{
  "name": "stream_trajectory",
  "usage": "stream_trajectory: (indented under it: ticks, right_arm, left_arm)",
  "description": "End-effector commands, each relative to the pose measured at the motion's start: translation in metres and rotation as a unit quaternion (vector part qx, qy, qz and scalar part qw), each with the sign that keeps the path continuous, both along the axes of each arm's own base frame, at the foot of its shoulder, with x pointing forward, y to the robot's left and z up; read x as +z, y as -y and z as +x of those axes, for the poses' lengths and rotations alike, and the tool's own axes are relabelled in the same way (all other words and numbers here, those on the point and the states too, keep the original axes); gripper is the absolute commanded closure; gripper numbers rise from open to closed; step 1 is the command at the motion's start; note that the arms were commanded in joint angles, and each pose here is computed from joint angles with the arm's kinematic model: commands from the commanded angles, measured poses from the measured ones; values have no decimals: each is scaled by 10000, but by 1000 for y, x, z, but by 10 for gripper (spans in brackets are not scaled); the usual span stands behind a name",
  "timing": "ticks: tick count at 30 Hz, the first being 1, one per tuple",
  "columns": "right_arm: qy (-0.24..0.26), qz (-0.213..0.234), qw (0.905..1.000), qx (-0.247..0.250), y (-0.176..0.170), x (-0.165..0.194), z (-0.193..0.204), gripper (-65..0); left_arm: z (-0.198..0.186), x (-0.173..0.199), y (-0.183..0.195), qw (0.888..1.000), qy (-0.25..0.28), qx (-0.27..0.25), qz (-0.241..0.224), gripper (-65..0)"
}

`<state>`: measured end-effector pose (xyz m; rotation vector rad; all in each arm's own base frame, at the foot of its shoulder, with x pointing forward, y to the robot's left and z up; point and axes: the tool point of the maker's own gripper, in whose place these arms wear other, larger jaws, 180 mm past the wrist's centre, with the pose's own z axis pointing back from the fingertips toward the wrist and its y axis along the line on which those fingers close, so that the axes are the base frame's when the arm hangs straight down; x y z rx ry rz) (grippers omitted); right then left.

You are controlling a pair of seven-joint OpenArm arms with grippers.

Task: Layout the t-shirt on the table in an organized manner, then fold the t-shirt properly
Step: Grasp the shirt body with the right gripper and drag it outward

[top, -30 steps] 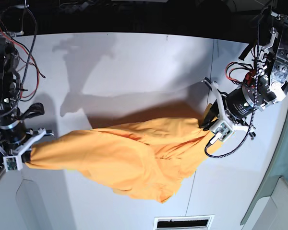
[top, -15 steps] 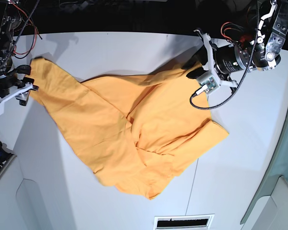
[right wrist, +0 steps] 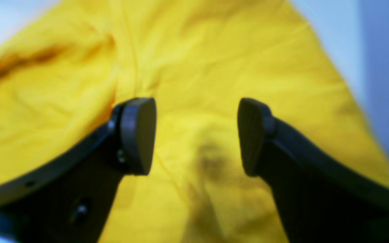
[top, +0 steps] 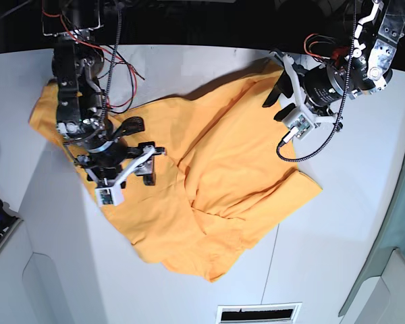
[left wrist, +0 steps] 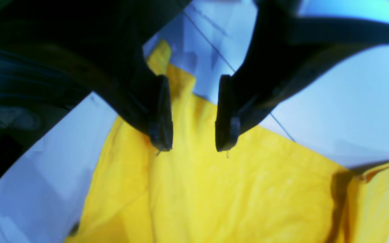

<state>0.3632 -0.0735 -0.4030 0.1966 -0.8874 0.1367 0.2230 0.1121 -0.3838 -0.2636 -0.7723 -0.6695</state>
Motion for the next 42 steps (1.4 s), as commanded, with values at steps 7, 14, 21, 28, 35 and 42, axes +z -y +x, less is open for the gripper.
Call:
stream_trajectory:
  ticks: [7, 14, 21, 28, 35, 42]
  right_arm:
    - [-160, -469, 9971, 583, -43, -39, 22, -339]
    - [-22, -521, 9971, 554, -49, -35, 33, -76]
    - [636, -558, 9956, 397, -40, 13, 56, -34]
    - [930, -481, 9945, -73, -7, 38, 70, -35]
    - [890, -411, 9930, -662, 35, 38, 73, -88]
    - [984, -1055, 9839, -1050, 115, 48, 77, 0]
  left_arm:
    - [5, 4, 1, 9999, 107, 35, -81, -247]
    - [-6, -32, 10, 9976, -351, 437, -419, -237]
    - [-25, -71, 12, 9929, -891, 668, -415, 0]
    - [-45, -106, -10, 9881, -1341, 759, 16, 0]
    - [-56, -119, -33, 9844, -1547, 784, 309, 0]
    - [-52, -117, -59, 9843, -1469, 692, 689, 0]
